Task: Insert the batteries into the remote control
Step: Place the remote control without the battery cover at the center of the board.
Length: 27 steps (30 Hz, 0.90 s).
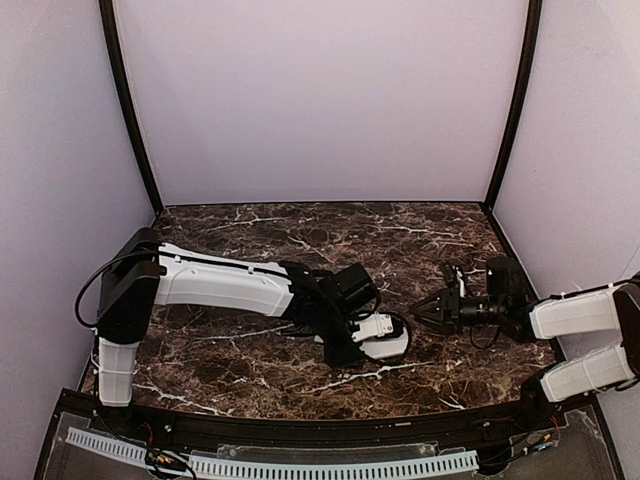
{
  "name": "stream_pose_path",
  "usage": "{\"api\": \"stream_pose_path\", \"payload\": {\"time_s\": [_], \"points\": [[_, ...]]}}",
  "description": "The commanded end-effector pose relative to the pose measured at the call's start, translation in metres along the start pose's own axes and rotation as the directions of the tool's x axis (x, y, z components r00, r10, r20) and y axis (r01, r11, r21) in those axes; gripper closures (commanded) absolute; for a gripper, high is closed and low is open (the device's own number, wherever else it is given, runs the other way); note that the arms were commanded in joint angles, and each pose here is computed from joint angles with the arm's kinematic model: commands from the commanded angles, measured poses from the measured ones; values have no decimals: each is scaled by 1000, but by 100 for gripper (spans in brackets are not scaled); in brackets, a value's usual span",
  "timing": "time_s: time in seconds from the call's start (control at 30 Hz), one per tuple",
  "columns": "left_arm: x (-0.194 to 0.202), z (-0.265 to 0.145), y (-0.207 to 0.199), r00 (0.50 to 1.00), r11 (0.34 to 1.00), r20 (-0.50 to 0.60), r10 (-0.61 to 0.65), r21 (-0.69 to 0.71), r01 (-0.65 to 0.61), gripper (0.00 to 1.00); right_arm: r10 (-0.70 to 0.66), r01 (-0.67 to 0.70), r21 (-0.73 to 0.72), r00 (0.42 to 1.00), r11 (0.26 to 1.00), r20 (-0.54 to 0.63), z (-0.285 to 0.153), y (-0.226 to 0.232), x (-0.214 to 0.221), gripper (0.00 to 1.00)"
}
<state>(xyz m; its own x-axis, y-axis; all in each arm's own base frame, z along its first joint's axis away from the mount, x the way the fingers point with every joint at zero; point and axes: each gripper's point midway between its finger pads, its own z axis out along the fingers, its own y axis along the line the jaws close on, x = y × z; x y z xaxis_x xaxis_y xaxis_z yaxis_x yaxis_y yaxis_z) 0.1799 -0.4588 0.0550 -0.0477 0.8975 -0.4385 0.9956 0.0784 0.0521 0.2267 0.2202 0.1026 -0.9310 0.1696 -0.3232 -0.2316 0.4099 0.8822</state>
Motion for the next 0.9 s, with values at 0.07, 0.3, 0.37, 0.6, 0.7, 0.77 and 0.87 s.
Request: {"api": "stream_pose_path", "payload": {"time_s": [0.07, 0.3, 0.37, 0.6, 0.7, 0.77, 0.87], "points": [[12, 13, -2, 995, 996, -82, 61, 74, -55, 59, 29, -28, 12, 999, 1000, -36, -4, -15, 22, 51], [18, 19, 2, 989, 988, -105, 103, 124, -90, 54, 57, -56, 18, 997, 998, -61, -6, -24, 37, 55], [22, 22, 2, 985, 985, -131, 112, 143, -93, 51, 64, -63, 15, 996, 998, -69, -5, -25, 40, 56], [37, 34, 8, 973, 985, -210, 99, 160, -66, 45, 81, -81, 14, 992, 997, -95, -4, -29, 47, 59], [38, 37, 11, 971, 987, -222, 94, 151, -61, 42, 85, -84, 15, 991, 996, -103, -2, -30, 48, 59], [40, 38, 11, 968, 986, -233, 96, 153, -61, 40, 89, -88, 18, 990, 996, -110, -1, -31, 49, 59], [42, 38, 11, 965, 987, -242, 96, 147, -61, 37, 96, -94, 18, 989, 995, -117, 1, -33, 50, 59]]}}
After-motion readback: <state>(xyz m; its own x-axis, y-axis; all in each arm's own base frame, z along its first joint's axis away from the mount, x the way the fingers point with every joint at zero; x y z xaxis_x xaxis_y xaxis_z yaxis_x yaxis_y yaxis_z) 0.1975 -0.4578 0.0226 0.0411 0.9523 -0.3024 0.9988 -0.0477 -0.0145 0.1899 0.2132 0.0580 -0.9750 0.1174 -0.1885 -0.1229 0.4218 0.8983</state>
